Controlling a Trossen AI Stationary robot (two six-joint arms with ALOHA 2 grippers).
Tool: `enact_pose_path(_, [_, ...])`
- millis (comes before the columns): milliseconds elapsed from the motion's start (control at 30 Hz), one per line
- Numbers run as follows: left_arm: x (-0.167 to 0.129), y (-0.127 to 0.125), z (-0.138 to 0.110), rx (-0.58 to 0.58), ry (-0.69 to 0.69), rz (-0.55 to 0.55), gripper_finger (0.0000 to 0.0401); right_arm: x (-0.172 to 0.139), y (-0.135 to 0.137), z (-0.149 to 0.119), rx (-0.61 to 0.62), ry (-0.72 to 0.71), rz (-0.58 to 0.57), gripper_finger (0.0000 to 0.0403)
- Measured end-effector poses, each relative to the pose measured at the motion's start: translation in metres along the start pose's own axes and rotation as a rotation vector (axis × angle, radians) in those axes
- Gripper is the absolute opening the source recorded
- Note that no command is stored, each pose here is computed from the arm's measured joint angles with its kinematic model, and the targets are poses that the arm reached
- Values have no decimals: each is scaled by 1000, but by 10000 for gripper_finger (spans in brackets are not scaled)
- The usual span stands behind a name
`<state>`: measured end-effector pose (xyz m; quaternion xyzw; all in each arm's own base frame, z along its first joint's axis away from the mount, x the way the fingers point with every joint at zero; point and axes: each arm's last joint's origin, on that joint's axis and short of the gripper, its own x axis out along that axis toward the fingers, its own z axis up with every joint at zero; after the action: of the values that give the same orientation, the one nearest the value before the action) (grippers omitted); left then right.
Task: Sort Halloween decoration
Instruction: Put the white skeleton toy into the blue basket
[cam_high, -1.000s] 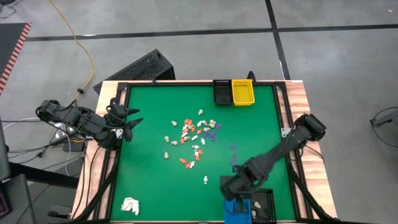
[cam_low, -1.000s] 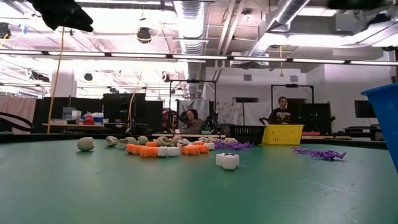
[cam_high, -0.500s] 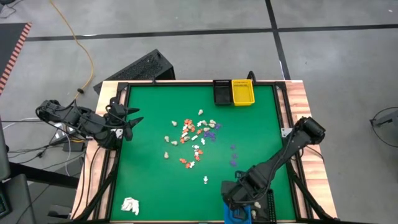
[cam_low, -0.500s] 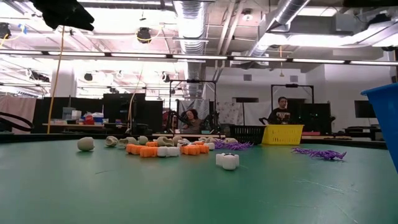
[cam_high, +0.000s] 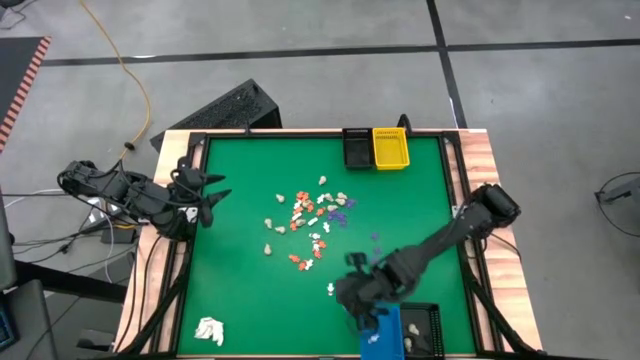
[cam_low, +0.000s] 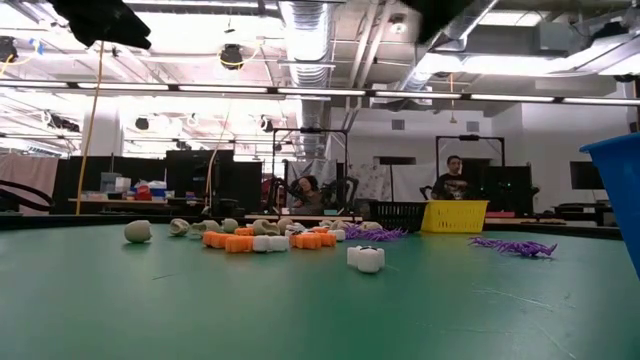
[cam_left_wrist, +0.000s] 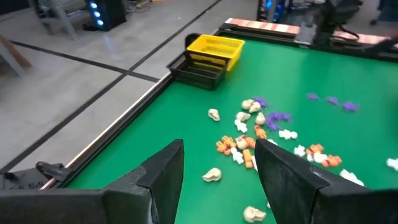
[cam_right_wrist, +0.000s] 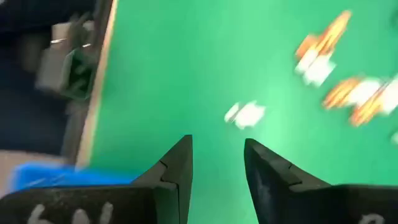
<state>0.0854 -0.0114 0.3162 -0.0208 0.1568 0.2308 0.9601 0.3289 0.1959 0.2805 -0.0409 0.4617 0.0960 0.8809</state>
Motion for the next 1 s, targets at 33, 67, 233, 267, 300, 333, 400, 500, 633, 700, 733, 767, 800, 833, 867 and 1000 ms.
enact_pose_path(33, [0, 0, 0, 7, 4, -12, 189, 1, -5, 4, -49, -27, -5, 142])
enact_pose_path(67, [0, -1, 0, 10, 7, -21, 189, 4, -10, 8, -98, -51, -9, 143])
enact_pose_path(233, [0, -1, 0, 12, 10, -31, 189, 25, -29, 17, -286, -75, -18, 148])
enact_pose_path(267, [0, -1, 0, 13, 10, -31, 189, 32, -31, 16, -312, -58, -8, 150])
enact_pose_path(300, [0, -1, 0, 13, 11, -32, 189, 39, -33, 15, -330, -34, 8, 152])
enact_pose_path(333, [0, -1, 0, 13, 11, -32, 189, 45, -37, 14, -347, -17, 23, 154])
enact_pose_path(400, [0, -1, 0, 13, 11, -32, 189, 55, -44, 12, -387, 19, 57, 161])
enact_pose_path(500, [0, -1, 0, 13, 11, -32, 189, 66, -50, 10, -475, 39, 115, 173])
enact_pose_path(633, [0, -1, 0, 9, 11, -31, 189, 75, -53, 7, -598, 54, 129, 192])
enact_pose_path(700, [0, -1, 0, 9, 11, -31, 189, 80, -53, 5, -626, 70, 134, 202])
enact_pose_path(733, [0, -1, 0, 8, 11, -31, 189, 81, -53, 5, -635, 71, 139, 206])
enact_pose_path(767, [0, -1, 0, 8, 11, -31, 189, 81, -53, 5, -649, 71, 148, 209])
enact_pose_path(800, [0, -1, 0, 8, 11, -31, 189, 83, -53, 5, -665, 67, 154, 211])
enact_pose_path(833, [0, -1, 0, 8, 10, -30, 189, 84, -53, 6, -677, 54, 153, 213])
enact_pose_path(867, [0, -1, 0, 8, 10, -30, 189, 85, -53, 6, -694, 53, 155, 214])
enact_pose_path(1000, [0, -1, 0, 4, 11, -31, 189, 93, -51, 3, -724, 59, 184, 214])
